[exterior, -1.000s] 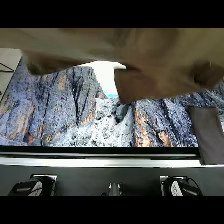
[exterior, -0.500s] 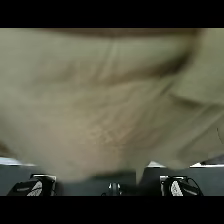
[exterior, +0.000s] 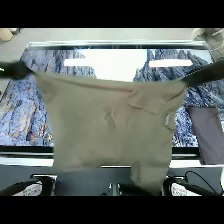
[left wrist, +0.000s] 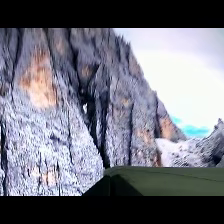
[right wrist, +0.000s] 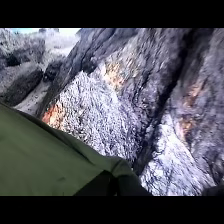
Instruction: Fold the shirts.
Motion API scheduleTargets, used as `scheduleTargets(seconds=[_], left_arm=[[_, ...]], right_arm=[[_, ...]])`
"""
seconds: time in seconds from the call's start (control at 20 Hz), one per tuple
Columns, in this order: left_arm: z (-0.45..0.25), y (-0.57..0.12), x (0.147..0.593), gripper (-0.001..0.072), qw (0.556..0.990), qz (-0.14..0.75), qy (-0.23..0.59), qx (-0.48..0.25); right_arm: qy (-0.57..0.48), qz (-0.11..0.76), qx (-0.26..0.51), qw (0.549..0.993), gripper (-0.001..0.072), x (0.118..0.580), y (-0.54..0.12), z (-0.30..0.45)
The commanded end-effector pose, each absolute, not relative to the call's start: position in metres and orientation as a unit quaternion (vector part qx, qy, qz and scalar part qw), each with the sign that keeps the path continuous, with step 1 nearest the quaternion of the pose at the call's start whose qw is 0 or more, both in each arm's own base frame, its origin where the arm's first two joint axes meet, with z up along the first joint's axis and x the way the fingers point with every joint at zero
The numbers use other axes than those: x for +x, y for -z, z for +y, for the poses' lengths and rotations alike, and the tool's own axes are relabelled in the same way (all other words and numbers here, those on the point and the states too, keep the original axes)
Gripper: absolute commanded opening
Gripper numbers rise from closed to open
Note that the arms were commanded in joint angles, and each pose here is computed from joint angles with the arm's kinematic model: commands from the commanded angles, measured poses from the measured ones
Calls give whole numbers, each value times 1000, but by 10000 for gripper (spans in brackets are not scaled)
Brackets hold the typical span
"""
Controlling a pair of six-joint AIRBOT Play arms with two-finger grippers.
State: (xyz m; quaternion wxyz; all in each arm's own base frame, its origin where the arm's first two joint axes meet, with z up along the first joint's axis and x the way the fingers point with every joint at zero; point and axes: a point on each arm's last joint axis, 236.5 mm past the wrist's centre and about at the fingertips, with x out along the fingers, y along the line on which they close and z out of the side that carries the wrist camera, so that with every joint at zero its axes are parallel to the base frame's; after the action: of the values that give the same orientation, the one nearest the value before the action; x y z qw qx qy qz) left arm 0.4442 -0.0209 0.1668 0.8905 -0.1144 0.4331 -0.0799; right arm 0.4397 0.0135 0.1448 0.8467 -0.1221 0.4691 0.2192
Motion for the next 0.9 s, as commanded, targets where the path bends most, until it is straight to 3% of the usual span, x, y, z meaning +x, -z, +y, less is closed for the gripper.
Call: scheduleTargets(seconds=[0.0,0.15,0.4,0.55,0.7,0.85], left_arm=[[-15,-44,469,26,833,531,68,-137],[-7,-17,508,25,842,518,55,-142],[10,-17,565,26,880,452,35,-145],[8,-8,574,26,879,450,36,-157],[-10,22,561,26,852,495,52,-160],[-15,20,544,26,836,524,73,-144]], right_arm=[[-215,515,-122,821,14,496,-31,47],[-181,454,-99,867,14,548,-16,49],[-116,316,-118,934,14,610,-60,29],[-118,322,-116,932,14,610,-53,30],[-150,399,-96,899,14,588,-6,42],[-166,436,-102,879,14,566,-6,40]])
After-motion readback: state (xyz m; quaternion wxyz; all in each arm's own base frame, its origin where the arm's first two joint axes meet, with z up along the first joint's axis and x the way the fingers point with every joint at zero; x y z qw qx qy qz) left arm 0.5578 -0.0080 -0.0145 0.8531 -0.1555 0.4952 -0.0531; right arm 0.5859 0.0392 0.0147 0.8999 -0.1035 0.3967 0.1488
